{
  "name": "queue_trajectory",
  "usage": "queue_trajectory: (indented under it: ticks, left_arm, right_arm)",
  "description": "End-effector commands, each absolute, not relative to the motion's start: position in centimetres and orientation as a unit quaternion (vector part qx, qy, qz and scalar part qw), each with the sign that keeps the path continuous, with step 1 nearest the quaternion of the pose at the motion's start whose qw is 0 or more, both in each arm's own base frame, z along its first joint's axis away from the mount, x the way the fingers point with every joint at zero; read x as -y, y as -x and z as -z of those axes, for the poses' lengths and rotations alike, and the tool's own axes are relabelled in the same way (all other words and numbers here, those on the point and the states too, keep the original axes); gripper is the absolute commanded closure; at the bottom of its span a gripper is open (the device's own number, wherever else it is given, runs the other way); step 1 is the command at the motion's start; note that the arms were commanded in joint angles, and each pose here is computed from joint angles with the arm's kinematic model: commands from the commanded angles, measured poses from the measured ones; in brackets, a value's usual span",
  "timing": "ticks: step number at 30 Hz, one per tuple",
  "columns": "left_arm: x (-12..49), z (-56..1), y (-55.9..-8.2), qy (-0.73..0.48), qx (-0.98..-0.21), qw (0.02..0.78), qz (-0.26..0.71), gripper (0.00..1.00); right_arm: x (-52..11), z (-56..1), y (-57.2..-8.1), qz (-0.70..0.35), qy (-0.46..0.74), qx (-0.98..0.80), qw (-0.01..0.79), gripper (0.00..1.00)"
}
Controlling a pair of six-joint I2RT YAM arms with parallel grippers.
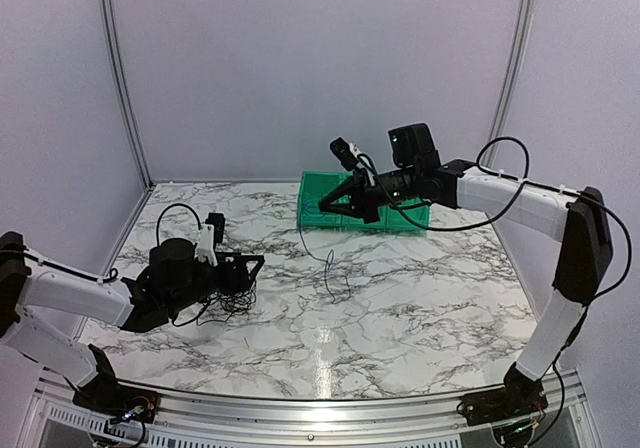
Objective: Untangle the cables
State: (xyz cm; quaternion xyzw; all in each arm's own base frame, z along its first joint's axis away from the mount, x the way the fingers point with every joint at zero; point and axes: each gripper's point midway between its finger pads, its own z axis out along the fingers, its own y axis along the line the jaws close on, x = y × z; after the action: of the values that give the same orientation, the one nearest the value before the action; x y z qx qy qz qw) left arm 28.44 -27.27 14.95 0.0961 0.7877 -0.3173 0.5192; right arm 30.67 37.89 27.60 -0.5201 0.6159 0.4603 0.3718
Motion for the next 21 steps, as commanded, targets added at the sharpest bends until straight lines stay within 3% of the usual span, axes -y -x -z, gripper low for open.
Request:
queue_trajectory:
  ticks: [1, 6, 21]
  left_arm:
    - [29.8, -14.9, -29.2, -0.103, -0.78, 0.51, 0.347, 0.28]
    - [32.2, -12.3, -29.8, -0.117, -0.796, 0.488, 0.338, 0.37]
    - [37.2, -8.5, -30.0, -0.219, -0.796, 0.481, 0.295, 0.36]
  right_arm:
    - [-38.3, -24.0, -33.5, -0.438, 0.487, -0.654, 0.378, 1.0]
    - [-37.9, -20.3, -35.5, -0.427, 0.466, -0.688, 0.356, 1.0]
    - [-36.8, -18.3, -37.5, -0.415, 0.444, -0.712, 0.352, 1.0]
